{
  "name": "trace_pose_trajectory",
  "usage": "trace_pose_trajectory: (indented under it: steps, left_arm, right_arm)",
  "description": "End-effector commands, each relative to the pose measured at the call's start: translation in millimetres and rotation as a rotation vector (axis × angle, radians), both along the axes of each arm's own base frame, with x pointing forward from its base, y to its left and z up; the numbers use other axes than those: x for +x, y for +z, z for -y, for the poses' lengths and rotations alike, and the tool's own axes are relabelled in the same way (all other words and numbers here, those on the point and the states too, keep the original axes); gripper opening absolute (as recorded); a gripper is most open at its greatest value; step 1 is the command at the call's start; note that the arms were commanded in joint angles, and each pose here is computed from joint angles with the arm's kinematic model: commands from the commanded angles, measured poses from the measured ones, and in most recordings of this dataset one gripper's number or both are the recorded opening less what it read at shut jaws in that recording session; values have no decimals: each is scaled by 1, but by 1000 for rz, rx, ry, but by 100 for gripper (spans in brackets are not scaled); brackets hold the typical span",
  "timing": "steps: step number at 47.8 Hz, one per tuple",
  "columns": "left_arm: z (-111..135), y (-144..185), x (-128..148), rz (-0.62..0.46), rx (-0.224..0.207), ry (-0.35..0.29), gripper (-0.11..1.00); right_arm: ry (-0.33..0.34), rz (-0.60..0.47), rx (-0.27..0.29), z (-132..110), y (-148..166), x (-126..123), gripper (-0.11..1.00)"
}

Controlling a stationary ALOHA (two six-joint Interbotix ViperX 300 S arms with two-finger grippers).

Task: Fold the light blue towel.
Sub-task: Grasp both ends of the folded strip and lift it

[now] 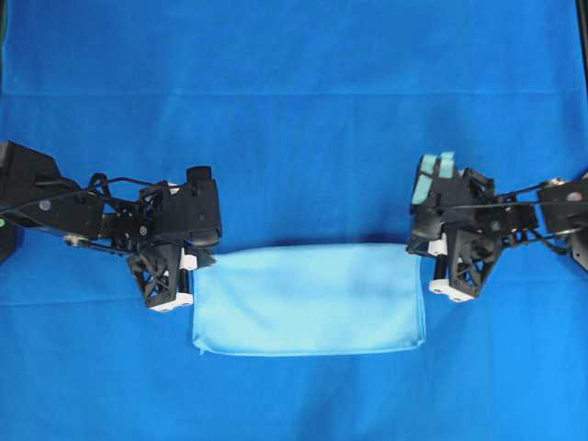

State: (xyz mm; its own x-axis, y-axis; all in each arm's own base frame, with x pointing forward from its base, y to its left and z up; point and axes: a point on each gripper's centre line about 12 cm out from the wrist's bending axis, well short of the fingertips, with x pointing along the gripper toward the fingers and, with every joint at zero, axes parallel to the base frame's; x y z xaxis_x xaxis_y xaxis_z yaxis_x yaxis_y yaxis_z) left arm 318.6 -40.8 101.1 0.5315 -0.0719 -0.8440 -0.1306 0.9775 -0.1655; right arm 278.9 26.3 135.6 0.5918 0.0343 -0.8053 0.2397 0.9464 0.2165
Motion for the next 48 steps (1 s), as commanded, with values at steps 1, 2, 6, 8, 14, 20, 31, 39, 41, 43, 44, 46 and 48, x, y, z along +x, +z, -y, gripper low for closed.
trace_pose_trajectory:
  steps: [1,2,6,8,14,20,31,39,41,43,44,46,48]
  left_arm:
    - [3,29,6,55,-15,3,1]
    - [3,33,6,59,-19,7,1]
    - [3,56,5,92,-30,16,1]
    - [3,67,4,110,-33,13,1]
    - [2,96,-3,180,-43,14,1]
    - [1,110,-9,220,-48,11,1]
    - [-1,119,-13,247,-48,12,1]
    - [0,120,-10,263,-50,12,1]
    - [1,121,-8,273,-51,9,1]
    - [3,123,-5,290,-54,5,1]
    - [3,123,-4,297,-57,4,1]
    - [7,125,1,320,-60,-7,1]
    - [11,127,5,337,-60,-22,1]
  right_arm:
    - [0,71,5,-1,27,1,1]
    - [-4,78,8,-1,31,0,1]
    - [-6,114,11,-1,48,-4,1]
    - [-5,133,13,-1,56,-6,1]
    - [11,191,20,-6,79,-10,1]
    - [32,235,25,-11,98,-18,1]
    - [37,269,31,-11,108,-24,1]
    - [38,256,11,-9,104,-20,1]
    - [28,251,3,-6,103,-19,1]
    - [12,247,-7,0,102,-17,1]
    - [1,246,-11,3,101,-16,1]
    - [-33,241,-28,14,100,-14,1]
    - [-59,237,-47,23,100,-12,1]
